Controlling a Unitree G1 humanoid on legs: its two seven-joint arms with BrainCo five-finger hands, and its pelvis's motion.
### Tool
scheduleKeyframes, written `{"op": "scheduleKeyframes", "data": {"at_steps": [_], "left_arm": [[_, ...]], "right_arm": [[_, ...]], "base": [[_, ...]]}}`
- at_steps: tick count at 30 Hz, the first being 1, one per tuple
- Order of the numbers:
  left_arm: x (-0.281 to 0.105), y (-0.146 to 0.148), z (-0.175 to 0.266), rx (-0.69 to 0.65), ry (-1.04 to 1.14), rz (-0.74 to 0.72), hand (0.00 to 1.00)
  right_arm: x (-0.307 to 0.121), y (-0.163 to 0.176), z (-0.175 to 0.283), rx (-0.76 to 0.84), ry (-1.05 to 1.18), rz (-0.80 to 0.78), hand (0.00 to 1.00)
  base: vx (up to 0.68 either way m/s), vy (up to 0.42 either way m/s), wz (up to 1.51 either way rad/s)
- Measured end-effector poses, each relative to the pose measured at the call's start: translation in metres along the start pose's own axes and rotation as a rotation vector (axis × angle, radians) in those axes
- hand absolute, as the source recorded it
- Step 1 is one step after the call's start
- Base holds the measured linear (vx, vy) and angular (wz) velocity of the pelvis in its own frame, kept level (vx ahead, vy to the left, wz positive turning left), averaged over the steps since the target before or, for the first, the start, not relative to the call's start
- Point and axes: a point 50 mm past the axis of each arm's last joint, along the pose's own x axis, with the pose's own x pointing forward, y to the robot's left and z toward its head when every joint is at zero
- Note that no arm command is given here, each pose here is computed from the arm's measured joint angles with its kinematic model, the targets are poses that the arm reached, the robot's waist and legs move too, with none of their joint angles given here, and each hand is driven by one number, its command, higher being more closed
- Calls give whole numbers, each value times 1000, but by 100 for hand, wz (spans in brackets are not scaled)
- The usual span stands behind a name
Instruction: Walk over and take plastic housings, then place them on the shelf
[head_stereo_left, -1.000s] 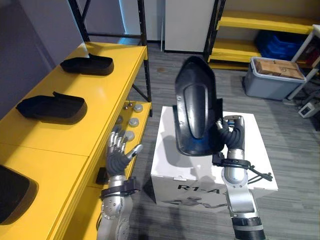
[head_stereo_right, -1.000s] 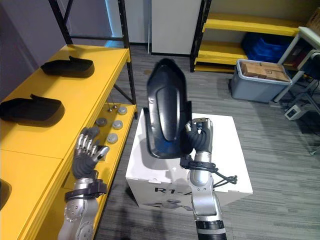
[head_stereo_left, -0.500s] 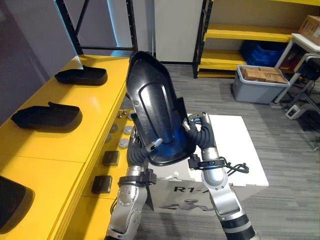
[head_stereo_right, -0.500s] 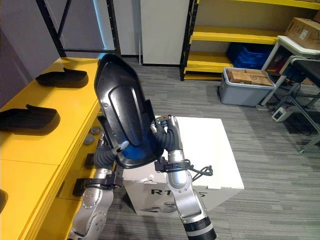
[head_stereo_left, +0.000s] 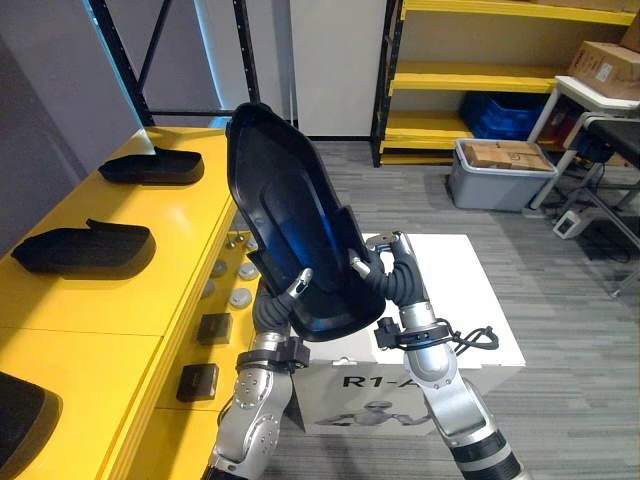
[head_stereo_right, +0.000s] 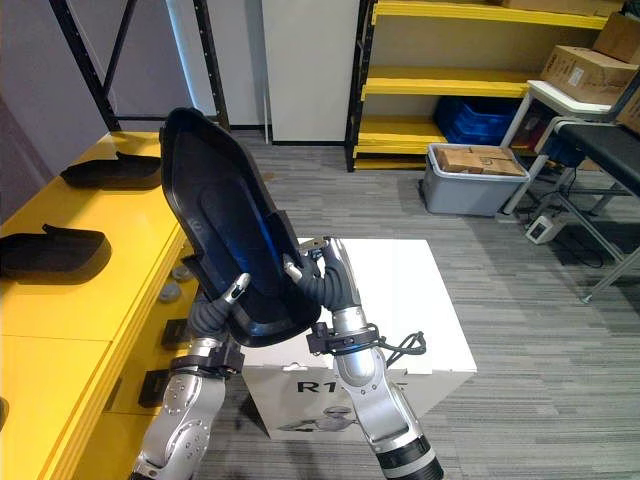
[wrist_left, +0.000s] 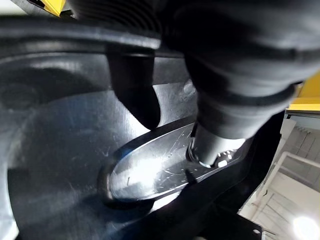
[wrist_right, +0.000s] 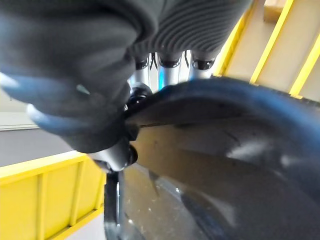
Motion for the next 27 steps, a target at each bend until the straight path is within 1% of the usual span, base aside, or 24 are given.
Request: {"op": "scheduleKeyframes", "data": {"at_steps": [2,4,5,6,9,10,11,13,14,16,17,18,19,20,22,23,24,26,27], "left_arm": [[1,2,2,67,-17,3,100],[1,3,3,104,-27,1,100],[2,4,6,148,-47,-2,100],[2,4,6,164,-54,-4,100],[2,3,12,212,-92,-4,100],[1,9,15,221,-106,22,100],[0,13,17,228,-112,42,100],[-7,35,24,273,-128,141,100],[-9,41,25,282,-129,165,100],[-18,59,29,320,-131,244,100],[-22,64,32,326,-136,269,100],[-24,65,33,326,-140,278,100],[-27,66,36,338,-151,292,100],[-29,68,38,346,-158,303,100],[-35,70,42,366,-170,314,100],[-40,71,45,372,-177,322,100],[-42,72,46,374,-179,326,100],[-50,75,47,380,-184,339,100],[-51,76,47,381,-183,341,100]], "right_arm": [[-2,-4,-3,33,14,-2,0],[-3,-6,-3,49,20,-1,0],[-6,-15,-3,82,25,-17,0],[-7,-19,-2,100,23,-30,0],[-8,-49,3,146,-15,-131,0],[-10,-72,1,169,-24,-231,0],[-12,-84,-1,167,-23,-282,0],[-27,-132,-7,192,-25,-484,0],[-33,-141,-9,203,-27,-529,0],[-60,-170,-20,208,15,-674,0],[-75,-180,-28,211,58,-734,0],[-83,-184,-33,211,85,-762,0],[-100,-191,-45,205,156,-810,0],[-109,-192,-52,197,201,-831,0],[-140,-195,-75,177,363,-892,0],[-158,-194,-88,173,462,-916,0],[-169,-193,-94,172,515,-928,0],[-219,-180,-123,181,800,-949,0],[-224,-177,-126,186,830,-950,0]], "base": [[0,0,0],[0,0,0],[0,0,0],[0,0,0],[-10,18,-5],[-9,13,-10],[-13,19,-20],[-13,19,-16],[-5,14,-5],[-4,13,-5],[-4,10,-5],[17,10,-3],[32,7,-1],[36,7,0],[0,0,0],[0,0,0],[0,0,0],[0,0,0],[0,0,0]]}}
